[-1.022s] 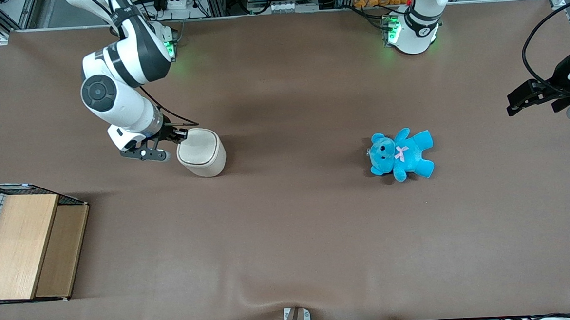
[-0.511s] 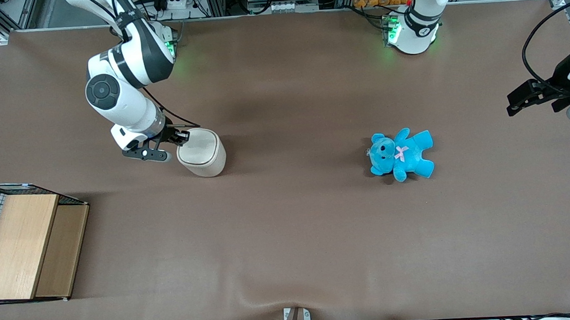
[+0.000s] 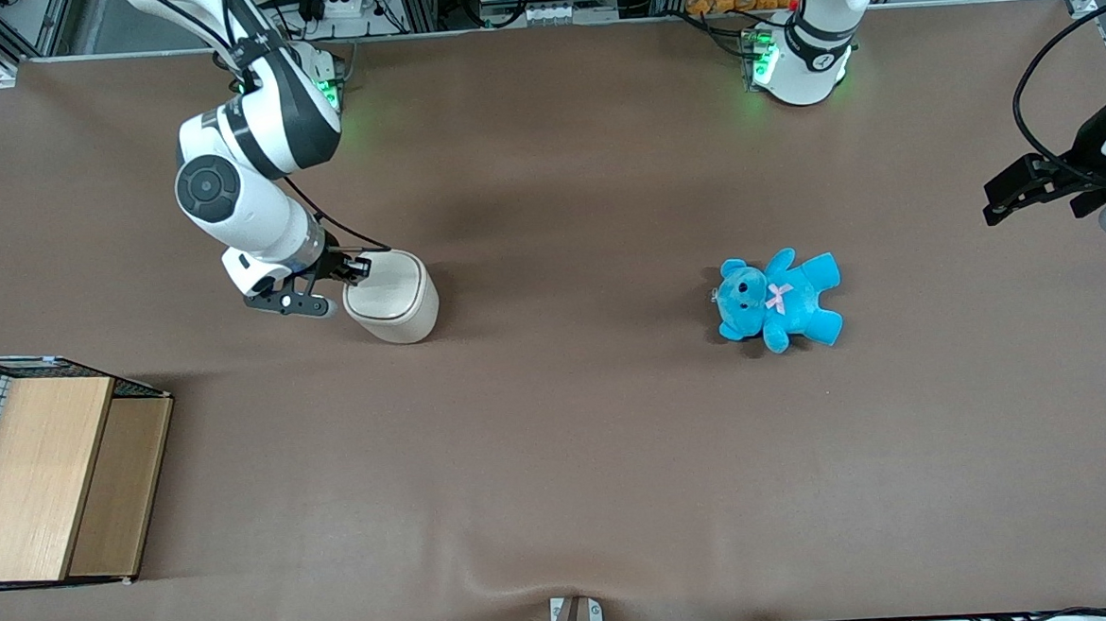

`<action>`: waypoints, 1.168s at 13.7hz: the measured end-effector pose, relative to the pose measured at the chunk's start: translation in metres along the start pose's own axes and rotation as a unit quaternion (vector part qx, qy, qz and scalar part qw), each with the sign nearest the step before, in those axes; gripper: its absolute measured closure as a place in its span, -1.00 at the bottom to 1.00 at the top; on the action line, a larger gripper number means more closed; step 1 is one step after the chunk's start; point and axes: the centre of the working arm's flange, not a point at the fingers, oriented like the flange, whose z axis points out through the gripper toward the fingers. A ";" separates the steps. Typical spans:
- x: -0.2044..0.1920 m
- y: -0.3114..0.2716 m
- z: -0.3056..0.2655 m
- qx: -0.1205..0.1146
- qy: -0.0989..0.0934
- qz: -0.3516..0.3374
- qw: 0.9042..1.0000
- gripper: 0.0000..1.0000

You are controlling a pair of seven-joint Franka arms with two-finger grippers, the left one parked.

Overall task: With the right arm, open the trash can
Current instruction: 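Press the right gripper against the lid to tip it open, then push the lid further open with the right gripper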

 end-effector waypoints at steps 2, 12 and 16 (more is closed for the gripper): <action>0.002 0.000 0.006 0.002 0.001 0.001 1.000 0.98; 0.006 -0.003 -0.006 -0.007 -0.021 0.000 1.000 0.98; 0.018 -0.010 -0.053 -0.014 -0.040 0.005 0.999 0.98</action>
